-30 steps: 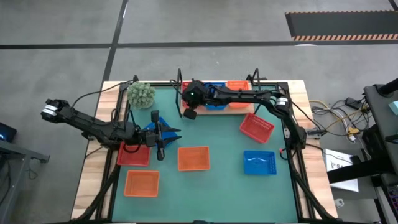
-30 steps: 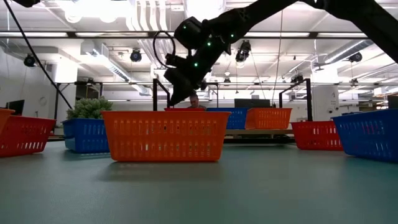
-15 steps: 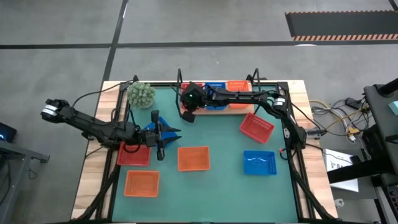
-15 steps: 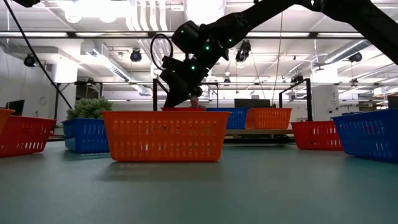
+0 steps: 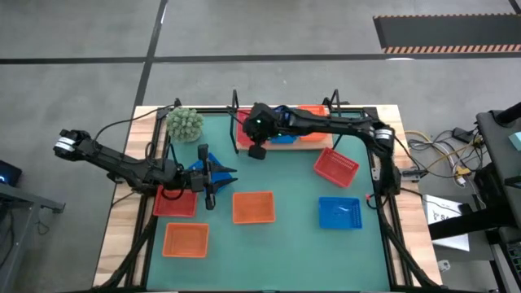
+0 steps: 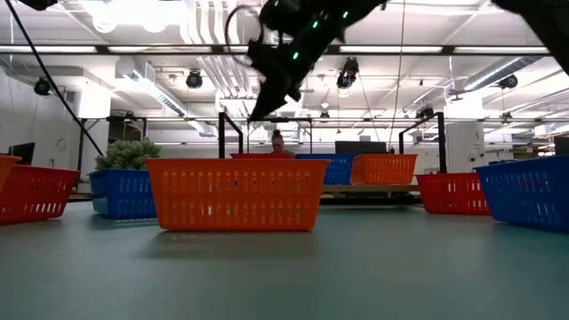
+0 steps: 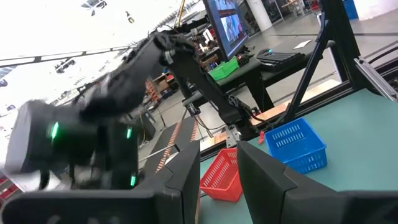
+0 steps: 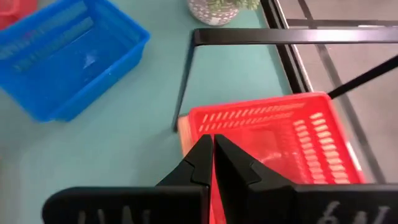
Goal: Stack baskets on shelf by color
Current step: Stack the right red bin on top of the red bin on the shelf
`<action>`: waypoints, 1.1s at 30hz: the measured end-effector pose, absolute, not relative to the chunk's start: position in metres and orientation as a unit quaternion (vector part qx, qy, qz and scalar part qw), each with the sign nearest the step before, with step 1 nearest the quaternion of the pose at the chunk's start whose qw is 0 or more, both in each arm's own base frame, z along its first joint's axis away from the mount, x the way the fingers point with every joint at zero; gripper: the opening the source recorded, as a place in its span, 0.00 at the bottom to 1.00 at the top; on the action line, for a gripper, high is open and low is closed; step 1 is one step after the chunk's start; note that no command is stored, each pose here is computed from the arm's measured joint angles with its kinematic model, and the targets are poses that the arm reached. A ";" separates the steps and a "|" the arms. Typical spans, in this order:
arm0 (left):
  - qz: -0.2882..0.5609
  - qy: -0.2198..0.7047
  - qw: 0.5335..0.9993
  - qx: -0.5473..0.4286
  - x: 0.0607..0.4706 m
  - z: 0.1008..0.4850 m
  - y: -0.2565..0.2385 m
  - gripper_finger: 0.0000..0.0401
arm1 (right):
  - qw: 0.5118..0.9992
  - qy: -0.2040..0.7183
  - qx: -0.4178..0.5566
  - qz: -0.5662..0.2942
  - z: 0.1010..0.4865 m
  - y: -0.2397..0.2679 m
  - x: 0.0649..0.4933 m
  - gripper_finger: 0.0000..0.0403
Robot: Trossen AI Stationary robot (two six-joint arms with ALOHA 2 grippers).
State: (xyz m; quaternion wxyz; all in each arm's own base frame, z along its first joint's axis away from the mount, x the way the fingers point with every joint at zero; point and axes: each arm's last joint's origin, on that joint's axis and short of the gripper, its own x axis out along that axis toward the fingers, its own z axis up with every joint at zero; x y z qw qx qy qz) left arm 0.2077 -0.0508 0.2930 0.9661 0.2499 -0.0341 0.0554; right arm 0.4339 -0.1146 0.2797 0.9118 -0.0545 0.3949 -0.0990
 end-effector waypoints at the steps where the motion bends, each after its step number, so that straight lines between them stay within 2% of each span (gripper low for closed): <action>1: 0.055 -0.034 0.966 0.250 0.208 0.293 -0.051 0.23 | 0.912 0.392 -0.061 -0.100 0.286 -0.108 0.430 0.02; 5: 0.055 -0.034 0.966 0.250 0.208 0.293 -0.051 0.23 | 0.919 0.378 -0.080 -0.083 0.302 -0.075 0.410 0.02; 10: 0.055 -0.034 0.966 0.250 0.208 0.293 -0.051 0.23 | 0.918 0.385 -0.091 -0.033 0.298 -0.030 0.381 0.02; 21: 0.056 -0.036 0.967 0.248 0.208 0.293 -0.051 0.23 | 0.922 0.362 -0.122 0.056 0.260 0.042 0.343 0.02; 33: 0.056 -0.037 0.968 0.241 0.208 0.293 -0.051 0.23 | 0.949 0.262 -0.136 0.106 0.221 0.082 0.331 0.02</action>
